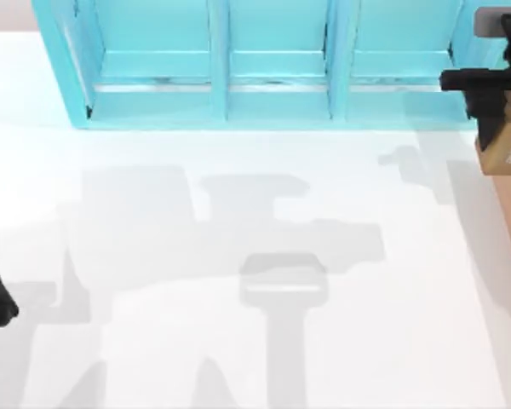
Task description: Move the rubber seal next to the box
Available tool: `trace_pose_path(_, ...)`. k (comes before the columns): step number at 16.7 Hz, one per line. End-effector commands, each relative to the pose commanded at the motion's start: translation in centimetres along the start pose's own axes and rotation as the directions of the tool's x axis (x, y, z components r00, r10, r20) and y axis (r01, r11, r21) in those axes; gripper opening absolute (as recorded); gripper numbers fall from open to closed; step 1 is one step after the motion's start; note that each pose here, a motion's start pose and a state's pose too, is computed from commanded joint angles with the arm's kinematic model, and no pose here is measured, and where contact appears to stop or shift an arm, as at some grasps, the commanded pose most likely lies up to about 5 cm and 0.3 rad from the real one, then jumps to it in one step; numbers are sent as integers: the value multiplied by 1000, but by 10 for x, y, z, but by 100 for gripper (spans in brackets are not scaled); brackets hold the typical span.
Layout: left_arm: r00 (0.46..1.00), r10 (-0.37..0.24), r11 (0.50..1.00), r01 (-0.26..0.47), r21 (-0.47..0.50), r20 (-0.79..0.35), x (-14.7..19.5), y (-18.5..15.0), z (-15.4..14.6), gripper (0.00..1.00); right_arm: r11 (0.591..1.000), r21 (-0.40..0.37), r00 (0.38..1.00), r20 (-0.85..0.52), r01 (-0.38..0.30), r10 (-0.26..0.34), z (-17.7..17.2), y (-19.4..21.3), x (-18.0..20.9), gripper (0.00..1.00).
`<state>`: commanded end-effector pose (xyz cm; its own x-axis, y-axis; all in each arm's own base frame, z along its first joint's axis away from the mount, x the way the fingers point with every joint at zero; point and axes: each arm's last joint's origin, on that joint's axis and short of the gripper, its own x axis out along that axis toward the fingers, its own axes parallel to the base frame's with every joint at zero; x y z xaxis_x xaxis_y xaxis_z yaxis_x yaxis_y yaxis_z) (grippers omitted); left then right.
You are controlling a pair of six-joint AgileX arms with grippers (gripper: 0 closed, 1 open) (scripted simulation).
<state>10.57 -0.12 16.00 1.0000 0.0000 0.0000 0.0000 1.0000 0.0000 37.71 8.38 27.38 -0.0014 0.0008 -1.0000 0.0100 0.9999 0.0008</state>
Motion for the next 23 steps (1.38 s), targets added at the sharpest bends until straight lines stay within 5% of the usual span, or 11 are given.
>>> trace_pose_path(19, 1000, 0, 1000, 0, 0, 0, 0, 0, 0, 100, 1000, 0, 1000, 0, 0, 0, 0, 0, 65, 0)
trace_pose_path(23, 1000, 0, 1000, 0, 0, 0, 0, 0, 0, 100, 1000, 0, 1000, 0, 0, 0, 0, 0, 65, 30)
